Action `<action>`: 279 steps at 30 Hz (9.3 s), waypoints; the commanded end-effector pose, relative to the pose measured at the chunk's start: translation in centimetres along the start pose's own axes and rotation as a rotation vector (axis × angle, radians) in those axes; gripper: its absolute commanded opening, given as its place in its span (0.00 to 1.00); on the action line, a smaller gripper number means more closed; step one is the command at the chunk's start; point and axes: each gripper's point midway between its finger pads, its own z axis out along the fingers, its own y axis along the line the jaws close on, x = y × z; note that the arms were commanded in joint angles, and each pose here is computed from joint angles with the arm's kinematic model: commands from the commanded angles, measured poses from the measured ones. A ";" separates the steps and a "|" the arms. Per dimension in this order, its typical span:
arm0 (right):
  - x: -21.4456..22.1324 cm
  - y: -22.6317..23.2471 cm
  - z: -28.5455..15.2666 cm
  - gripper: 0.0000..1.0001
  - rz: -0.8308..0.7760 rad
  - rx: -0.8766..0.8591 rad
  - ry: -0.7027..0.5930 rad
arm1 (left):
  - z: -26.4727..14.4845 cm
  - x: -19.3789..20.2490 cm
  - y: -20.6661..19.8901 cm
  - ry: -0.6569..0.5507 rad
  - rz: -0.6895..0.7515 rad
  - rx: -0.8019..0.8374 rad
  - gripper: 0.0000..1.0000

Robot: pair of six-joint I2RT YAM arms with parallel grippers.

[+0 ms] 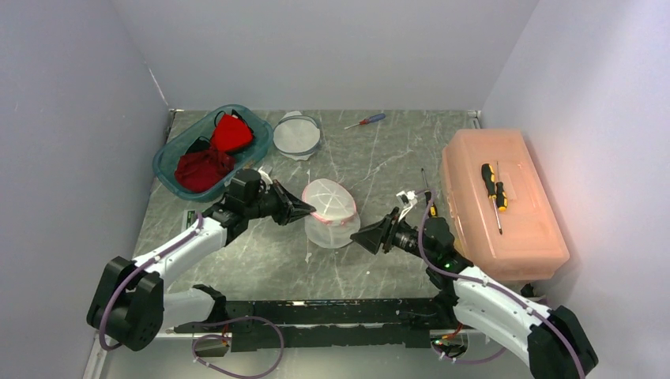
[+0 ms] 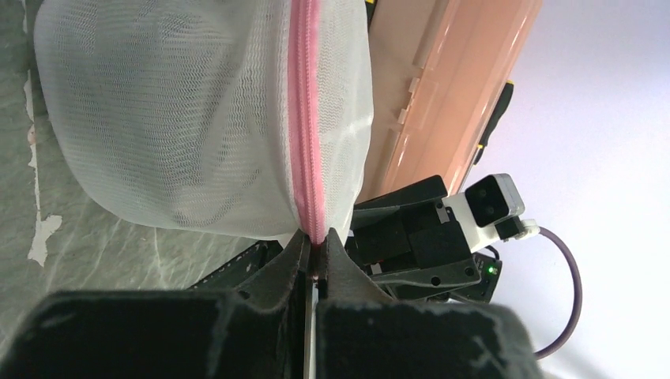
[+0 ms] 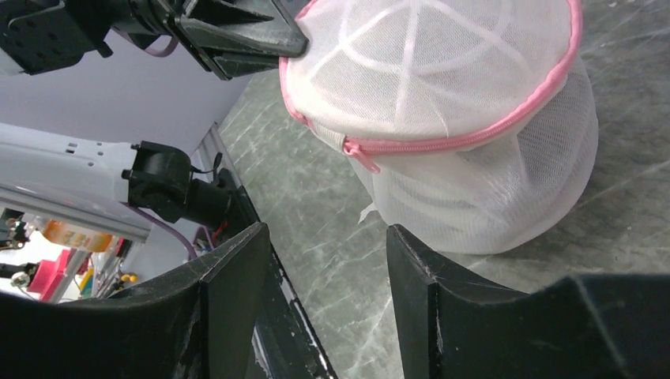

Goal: Unzip the laundry bag and remove the bra
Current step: Adjust the laundry bag at the center of the board, then unzip the laundry bag at the center of the board.

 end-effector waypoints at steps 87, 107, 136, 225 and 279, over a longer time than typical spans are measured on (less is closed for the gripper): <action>-0.9 -6.7 2.5 0.00 -0.027 0.338 0.037 | -1.4 0.5 -0.6 0.002 0.094 0.007 0.03; 0.6 -1.5 2.3 0.00 -0.226 0.453 -0.004 | 5.5 -5.4 -3.5 0.073 0.544 -0.068 0.23; 2.1 1.0 6.6 0.00 -0.244 0.338 0.081 | 0.4 2.8 -1.4 -0.161 0.270 -0.080 0.84; 3.1 2.8 6.7 0.00 -0.397 0.371 0.083 | -0.6 5.5 1.1 -0.077 0.278 0.011 0.94; 0.1 1.5 -0.4 0.00 -0.494 0.382 0.034 | 2.5 3.8 -6.4 0.152 0.783 0.093 0.03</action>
